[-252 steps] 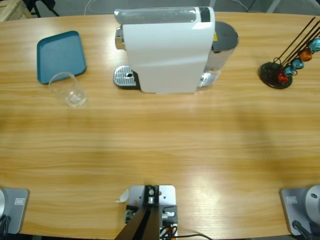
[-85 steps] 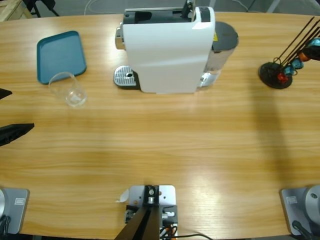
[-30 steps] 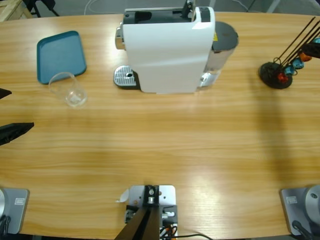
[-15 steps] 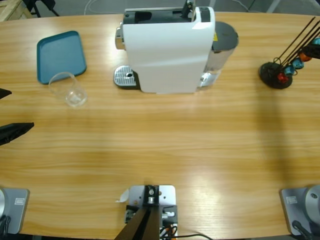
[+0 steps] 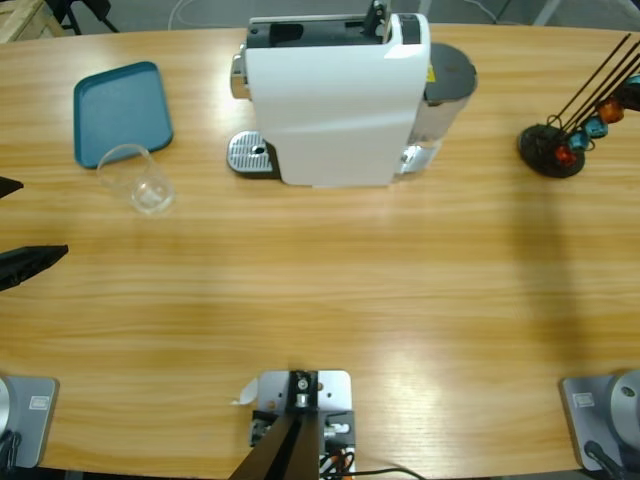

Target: Pour coffee

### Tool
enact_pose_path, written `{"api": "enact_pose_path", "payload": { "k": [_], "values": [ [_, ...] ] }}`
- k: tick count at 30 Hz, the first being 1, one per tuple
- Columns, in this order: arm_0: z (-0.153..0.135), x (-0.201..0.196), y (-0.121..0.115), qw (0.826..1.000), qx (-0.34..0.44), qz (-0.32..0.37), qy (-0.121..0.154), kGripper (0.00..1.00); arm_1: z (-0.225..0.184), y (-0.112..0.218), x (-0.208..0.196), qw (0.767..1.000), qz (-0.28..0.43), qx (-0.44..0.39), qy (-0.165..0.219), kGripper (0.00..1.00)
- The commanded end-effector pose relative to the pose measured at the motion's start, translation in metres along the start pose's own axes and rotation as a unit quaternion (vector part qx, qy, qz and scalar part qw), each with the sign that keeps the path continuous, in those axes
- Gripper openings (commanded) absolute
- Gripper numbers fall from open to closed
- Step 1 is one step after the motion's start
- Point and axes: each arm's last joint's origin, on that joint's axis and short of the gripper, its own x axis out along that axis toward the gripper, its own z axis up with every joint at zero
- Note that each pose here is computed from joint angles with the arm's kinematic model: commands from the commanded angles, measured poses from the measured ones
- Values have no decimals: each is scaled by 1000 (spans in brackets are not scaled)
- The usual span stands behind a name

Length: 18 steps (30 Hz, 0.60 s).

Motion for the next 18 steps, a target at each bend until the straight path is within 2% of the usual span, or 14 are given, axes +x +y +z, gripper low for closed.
{"api": "enact_pose_path", "payload": {
  "k": [1,2,5,8,11,13,18],
  "values": [
    [-12,4,0,1000,-5,1,11,1000,-6,-3,7,1000,-10,-3,15,257],
    [-12,4,0,1000,-5,1,11,1000,-6,-3,8,1000,-10,-3,15,214],
    [-12,4,0,1000,-5,1,11,1000,-6,-3,8,1000,-9,-3,16,204],
    [-12,4,0,1000,-5,1,10,1000,-7,-3,8,1000,-8,-4,17,93],
    [-12,4,0,1000,-5,1,10,1000,-7,-2,7,1000,2,-4,18,87],
    [-12,3,0,1000,-5,1,10,1000,-7,-1,6,1000,9,-6,17,0],
    [-12,3,0,1000,-5,1,8,1000,-6,-2,4,1000,8,-7,13,0]
  ]
}}
